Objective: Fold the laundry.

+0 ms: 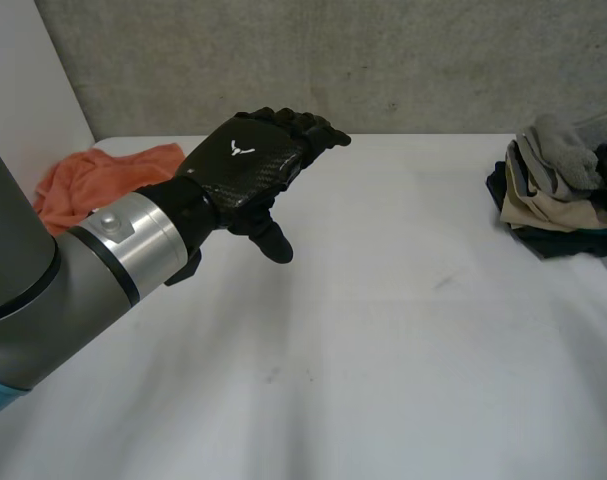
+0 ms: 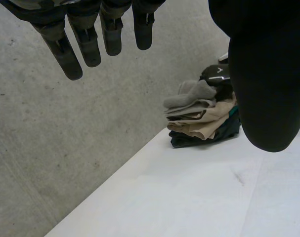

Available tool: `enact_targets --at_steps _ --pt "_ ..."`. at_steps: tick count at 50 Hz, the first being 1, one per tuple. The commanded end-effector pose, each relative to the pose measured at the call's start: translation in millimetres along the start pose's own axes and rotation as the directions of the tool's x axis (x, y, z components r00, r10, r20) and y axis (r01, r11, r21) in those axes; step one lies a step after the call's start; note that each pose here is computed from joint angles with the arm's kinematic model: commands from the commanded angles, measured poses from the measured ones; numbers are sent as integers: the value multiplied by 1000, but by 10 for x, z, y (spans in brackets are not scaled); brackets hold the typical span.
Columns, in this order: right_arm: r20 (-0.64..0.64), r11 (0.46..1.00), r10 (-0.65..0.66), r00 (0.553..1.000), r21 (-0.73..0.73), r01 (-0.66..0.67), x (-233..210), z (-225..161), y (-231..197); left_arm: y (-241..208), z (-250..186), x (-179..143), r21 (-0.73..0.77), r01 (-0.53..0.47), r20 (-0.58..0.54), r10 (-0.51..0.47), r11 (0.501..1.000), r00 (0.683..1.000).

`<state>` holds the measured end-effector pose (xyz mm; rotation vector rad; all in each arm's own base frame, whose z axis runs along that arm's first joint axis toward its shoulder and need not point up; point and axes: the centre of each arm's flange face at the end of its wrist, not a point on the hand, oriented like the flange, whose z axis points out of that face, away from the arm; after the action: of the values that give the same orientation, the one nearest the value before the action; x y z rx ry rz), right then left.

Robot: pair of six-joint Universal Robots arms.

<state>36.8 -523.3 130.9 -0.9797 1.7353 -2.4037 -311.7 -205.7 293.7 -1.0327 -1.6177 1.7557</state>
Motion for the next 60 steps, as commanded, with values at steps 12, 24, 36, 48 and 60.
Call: enact_targets --at_steps 12,24,36,48,60 --pt "-260 995 84 962 -33 -96 486 -200 -1265 -39 -15 16 10 -5 -2 5 1000 1000" --pt "-493 929 -5 870 -324 -178 1002 -689 -1777 -58 -21 14 14 -7 0 7 1000 1000" --pt "-588 966 -255 768 -126 224 730 -232 -2677 -186 -57 -38 50 -22 24 21 998 999" --pt "150 929 -75 986 369 14 -1796 -593 -3061 -257 20 -1214 148 -164 504 69 975 861" --pt "399 982 160 903 -158 -104 -2502 -1082 -2383 1527 228 -2884 -344 -213 574 384 915 723"
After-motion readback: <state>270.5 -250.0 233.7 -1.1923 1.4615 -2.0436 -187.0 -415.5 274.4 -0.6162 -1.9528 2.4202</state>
